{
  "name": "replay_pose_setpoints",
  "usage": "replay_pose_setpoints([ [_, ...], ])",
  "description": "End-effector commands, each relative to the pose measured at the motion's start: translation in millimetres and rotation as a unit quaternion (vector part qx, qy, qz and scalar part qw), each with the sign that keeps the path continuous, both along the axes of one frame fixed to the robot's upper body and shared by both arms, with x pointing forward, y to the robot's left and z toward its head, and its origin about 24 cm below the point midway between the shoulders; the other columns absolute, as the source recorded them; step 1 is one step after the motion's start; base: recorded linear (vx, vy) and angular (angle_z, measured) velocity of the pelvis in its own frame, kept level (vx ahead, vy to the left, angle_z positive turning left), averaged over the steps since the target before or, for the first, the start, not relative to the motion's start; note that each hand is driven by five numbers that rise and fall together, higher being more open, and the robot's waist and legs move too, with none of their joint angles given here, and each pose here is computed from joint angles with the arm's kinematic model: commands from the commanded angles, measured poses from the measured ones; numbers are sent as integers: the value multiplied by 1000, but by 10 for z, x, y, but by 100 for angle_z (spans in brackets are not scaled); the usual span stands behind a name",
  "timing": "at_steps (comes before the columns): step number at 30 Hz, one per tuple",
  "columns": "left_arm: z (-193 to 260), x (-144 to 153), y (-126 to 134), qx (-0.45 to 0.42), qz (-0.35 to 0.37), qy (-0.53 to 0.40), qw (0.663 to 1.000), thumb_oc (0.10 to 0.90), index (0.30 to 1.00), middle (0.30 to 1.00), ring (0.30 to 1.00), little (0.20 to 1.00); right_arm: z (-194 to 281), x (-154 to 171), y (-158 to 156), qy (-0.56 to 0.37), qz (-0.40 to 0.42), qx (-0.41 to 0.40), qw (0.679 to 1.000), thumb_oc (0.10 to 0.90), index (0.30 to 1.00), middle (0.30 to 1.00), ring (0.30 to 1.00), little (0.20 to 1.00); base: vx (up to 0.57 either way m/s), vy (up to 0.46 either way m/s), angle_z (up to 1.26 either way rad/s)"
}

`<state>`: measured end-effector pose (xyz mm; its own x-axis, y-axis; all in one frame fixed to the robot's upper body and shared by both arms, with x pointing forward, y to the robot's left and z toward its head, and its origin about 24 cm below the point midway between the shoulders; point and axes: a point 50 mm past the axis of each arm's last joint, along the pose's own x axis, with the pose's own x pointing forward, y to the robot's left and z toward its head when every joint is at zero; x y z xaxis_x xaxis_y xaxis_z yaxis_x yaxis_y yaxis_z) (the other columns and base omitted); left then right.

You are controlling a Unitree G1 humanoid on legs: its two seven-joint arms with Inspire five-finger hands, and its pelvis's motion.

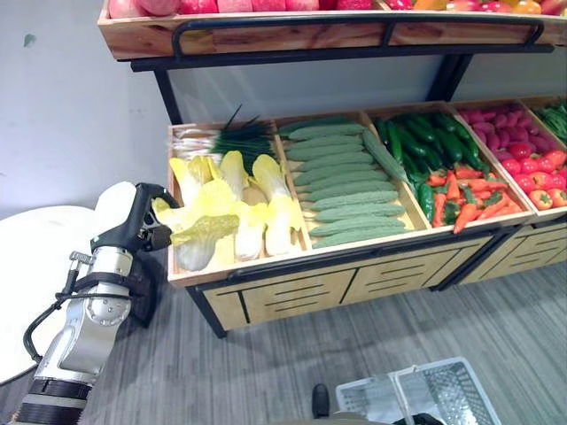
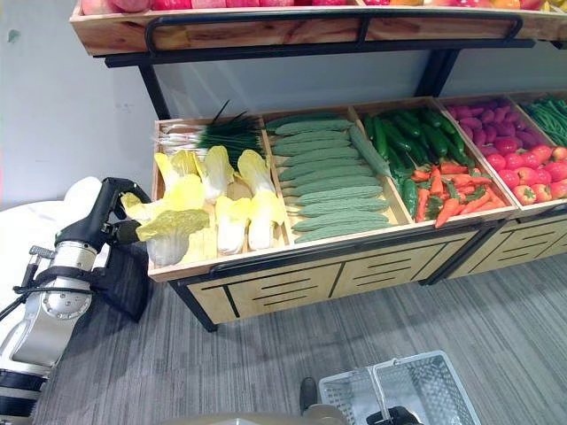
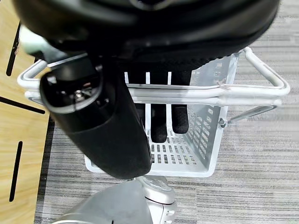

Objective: Get the vegetables into the basket

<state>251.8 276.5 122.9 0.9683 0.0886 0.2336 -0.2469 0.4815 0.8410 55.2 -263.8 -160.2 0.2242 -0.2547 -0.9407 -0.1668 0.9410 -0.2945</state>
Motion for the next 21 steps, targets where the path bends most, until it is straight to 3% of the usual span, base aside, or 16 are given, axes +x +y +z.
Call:
replay_pose_setpoints([
  [1,635,9,-95,27,-42,-143,988,400,300,300,300,300,19,143,-1,-11,27,-6,1000,400,300,300,300,300,-14,37,-4],
  [14,643,7,-223,13,-73,-147,986,400,300,300,300,300,33,148,-30,-27,14,-23,999,400,300,300,300,300,0,29,-4],
  [21,698,30,-224,20,-74,-156,985,400,300,300,300,300,44,150,-48,-37,5,-28,999,400,300,300,300,300,-43,69,-41],
])
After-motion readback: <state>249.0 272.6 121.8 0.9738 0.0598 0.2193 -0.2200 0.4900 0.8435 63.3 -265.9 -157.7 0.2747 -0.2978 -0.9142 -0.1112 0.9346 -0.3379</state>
